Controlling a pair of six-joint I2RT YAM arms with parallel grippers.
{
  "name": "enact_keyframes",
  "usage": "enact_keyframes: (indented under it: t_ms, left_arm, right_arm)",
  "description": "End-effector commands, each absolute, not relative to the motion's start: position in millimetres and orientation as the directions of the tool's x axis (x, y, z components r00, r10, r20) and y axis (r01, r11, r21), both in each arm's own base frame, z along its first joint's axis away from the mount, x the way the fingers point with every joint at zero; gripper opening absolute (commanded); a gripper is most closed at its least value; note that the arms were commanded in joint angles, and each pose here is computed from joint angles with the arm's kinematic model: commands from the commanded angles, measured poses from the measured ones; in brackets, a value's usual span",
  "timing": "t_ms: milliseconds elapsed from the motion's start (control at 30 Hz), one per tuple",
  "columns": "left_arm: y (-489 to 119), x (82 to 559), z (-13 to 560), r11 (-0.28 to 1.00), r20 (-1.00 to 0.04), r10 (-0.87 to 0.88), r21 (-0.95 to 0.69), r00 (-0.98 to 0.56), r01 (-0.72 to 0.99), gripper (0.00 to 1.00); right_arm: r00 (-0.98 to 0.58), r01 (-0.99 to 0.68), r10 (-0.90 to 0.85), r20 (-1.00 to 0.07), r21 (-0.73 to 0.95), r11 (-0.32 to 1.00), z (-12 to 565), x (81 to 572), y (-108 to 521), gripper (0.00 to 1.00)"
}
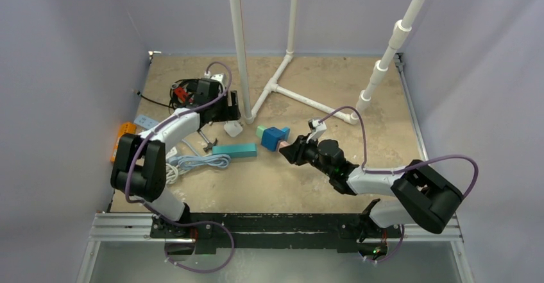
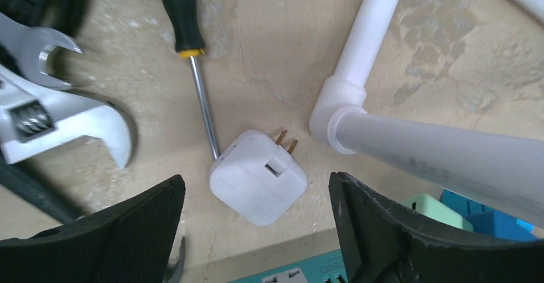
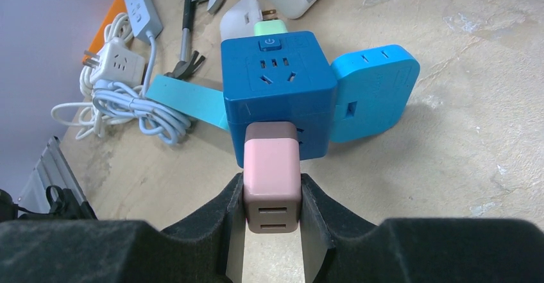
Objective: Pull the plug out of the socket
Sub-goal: Place the plug at the center of the board, then remove the plug from the socket.
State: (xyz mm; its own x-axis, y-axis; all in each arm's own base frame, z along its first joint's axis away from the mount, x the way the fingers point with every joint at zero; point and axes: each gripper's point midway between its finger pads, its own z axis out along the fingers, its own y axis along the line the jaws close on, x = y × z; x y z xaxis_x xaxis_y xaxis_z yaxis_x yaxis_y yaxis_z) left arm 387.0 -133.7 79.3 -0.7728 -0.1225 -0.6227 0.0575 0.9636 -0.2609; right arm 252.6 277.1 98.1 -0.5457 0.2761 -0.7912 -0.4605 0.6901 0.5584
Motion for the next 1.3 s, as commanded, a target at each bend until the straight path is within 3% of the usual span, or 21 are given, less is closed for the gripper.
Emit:
enact_keyframes:
  t_ms: [0,133,267,467,667,967,1267]
  left_arm:
    - [-112,400,134,0.977,-0.750,-0.152,-0.210,-0.644,0.015,0.82]
    - [-105,390,161,0.980,-0.798,-0.150,-0.198,-0.584,0.019,0.82]
    - [-123,365,189,0.973,-0.847,-0.094,-0.189,-0.524,0.131,0.82]
    - [-155,306,190,0.941,-0.866,0.032,-0.143,-0.500,0.307,0.79]
    - [-202,264,186,0.834,-0.857,0.088,-0.216,-0.508,0.508,0.77]
    - [-263,248,154,0.728,-0.781,0.142,-0.334,-0.608,0.599,0.74]
    - [-279,257,147,0.712,-0.765,0.117,-0.380,-0.633,0.591,0.74]
  right_arm:
    - [-0.499,-0.497,0.313,-0.808,0.563,0.661,121,255,278,0.00]
    - [-0.497,-0.496,0.315,-0.808,0.563,0.661,122,255,278,0.00]
    - [-0.502,-0.495,0.306,-0.809,0.559,0.665,120,256,280,0.00]
    - [-0.500,-0.524,0.292,-0.816,0.553,0.649,125,255,285,0.00]
    - [-0.505,-0.541,0.277,-0.817,0.551,0.635,126,252,292,0.00]
    - [-0.529,-0.544,0.264,-0.807,0.561,0.624,119,244,301,0.00]
    - [-0.536,-0.551,0.255,-0.805,0.563,0.617,118,240,306,0.00]
